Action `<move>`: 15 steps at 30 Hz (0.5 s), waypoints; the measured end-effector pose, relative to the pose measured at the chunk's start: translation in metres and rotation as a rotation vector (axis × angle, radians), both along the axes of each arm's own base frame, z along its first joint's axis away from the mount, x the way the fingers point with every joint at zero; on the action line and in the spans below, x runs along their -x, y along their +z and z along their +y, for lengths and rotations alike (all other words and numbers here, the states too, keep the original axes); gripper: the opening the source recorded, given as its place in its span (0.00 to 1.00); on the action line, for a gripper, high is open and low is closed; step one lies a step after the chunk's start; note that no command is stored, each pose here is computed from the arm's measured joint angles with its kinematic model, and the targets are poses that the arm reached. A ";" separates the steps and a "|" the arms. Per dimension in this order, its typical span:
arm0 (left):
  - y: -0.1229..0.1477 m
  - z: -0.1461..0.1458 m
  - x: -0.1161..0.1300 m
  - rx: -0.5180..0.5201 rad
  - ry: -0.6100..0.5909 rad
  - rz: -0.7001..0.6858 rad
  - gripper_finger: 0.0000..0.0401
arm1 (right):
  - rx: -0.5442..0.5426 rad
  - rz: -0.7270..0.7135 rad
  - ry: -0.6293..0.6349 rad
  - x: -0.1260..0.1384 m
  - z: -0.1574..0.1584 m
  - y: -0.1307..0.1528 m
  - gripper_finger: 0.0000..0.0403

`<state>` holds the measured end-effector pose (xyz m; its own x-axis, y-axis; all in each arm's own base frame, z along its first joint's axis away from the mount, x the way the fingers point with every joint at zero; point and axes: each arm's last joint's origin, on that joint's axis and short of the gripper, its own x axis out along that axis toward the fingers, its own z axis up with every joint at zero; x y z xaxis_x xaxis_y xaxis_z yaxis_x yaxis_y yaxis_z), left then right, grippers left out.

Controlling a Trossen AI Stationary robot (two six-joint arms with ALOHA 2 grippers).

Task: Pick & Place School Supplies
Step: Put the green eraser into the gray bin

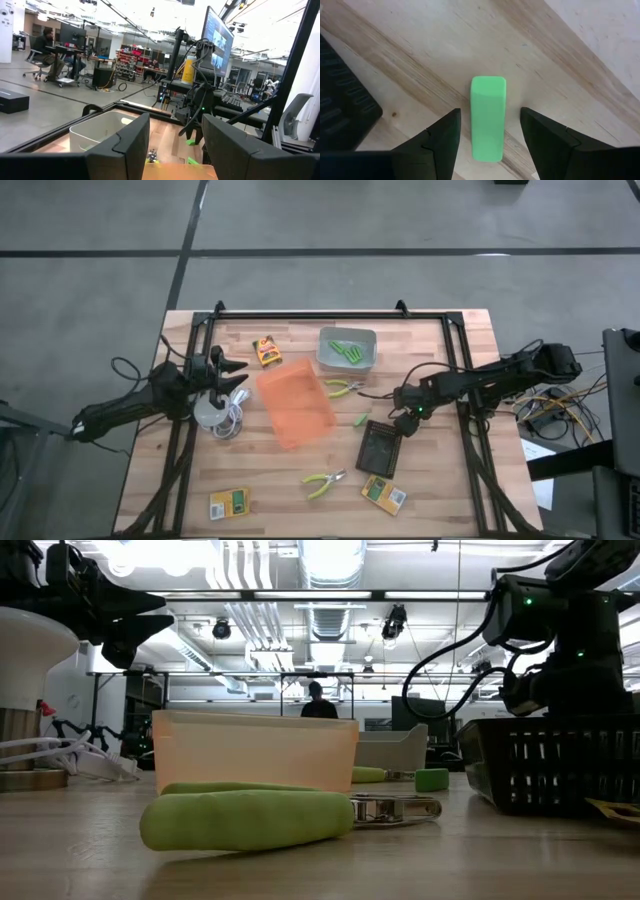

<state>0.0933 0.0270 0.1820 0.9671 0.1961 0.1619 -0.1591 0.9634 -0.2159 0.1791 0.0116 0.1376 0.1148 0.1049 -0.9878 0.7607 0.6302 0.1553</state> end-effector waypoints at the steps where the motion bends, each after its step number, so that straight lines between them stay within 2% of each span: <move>1: 0.000 0.000 0.000 0.000 0.000 0.000 0.47 | 0.000 0.000 0.000 0.000 0.000 0.000 0.50; 15: 0.000 0.000 0.000 0.000 0.000 0.000 0.47 | 0.039 0.019 0.013 0.002 -0.001 -0.001 0.50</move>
<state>0.0934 0.0270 0.1819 0.9672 0.1959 0.1617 -0.1590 0.9634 -0.2159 0.1767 0.0104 0.1368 0.0952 0.0672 -0.9932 0.7550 0.6453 0.1160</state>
